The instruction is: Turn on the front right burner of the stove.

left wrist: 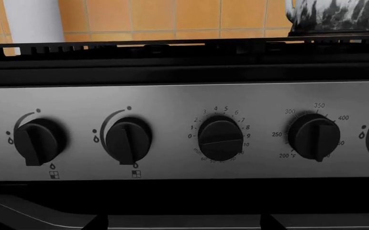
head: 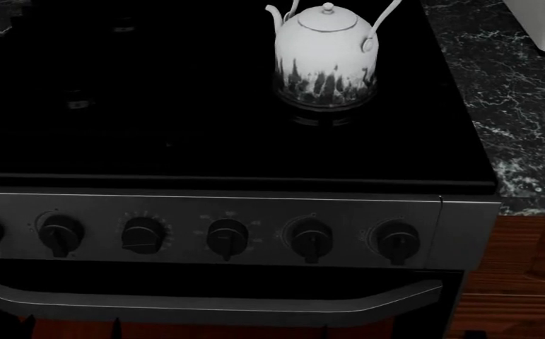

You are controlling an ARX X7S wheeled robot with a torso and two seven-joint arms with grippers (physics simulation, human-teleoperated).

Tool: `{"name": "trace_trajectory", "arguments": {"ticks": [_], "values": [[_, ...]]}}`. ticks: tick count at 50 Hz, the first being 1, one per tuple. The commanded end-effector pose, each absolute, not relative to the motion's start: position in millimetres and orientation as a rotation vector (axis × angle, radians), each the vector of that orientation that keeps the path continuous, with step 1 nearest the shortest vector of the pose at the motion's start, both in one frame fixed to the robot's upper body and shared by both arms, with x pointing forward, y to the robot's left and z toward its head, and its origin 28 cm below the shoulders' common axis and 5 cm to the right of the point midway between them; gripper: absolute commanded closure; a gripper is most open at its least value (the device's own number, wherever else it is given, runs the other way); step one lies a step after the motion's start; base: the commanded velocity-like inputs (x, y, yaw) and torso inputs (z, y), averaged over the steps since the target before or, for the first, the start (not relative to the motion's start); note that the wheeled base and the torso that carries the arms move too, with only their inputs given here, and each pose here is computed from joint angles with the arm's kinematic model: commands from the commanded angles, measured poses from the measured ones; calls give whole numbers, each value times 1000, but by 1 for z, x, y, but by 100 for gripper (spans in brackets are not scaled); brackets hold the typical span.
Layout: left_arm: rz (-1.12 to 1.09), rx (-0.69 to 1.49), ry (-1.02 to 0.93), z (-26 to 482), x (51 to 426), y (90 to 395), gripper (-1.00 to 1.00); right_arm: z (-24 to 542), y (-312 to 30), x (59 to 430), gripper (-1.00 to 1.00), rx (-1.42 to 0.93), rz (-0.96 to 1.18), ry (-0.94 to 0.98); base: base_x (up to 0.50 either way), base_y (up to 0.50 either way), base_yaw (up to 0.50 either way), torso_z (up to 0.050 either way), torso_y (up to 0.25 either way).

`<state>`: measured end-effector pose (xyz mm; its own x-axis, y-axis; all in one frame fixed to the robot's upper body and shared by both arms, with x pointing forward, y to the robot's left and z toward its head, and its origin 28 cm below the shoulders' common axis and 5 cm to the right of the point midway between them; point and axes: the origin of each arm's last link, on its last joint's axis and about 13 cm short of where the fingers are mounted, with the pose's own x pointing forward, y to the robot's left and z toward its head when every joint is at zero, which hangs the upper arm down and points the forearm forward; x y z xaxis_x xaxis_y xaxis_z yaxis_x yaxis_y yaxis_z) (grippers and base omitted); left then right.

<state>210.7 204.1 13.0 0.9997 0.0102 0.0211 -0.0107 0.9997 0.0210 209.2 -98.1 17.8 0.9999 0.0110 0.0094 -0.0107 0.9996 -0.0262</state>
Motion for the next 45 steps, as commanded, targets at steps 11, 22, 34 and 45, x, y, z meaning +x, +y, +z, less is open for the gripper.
{"name": "trace_trajectory", "arguments": {"ticks": [11,22,34,45], "values": [[29,39,-22,13,212,203,-100,42,-113,226,-100,-51,-22,7,0,0,0,0,0],[22,38,-29,13,211,203,-100,41,-119,240,-100,-65,-40,34,0,0,0,0,0],[11,42,-41,13,211,203,-100,42,-126,256,-100,-78,-53,48,0,0,0,0,0],[10,47,-41,13,211,203,-100,43,-129,262,-100,-72,-67,61,0,0,0,0,0]]}}
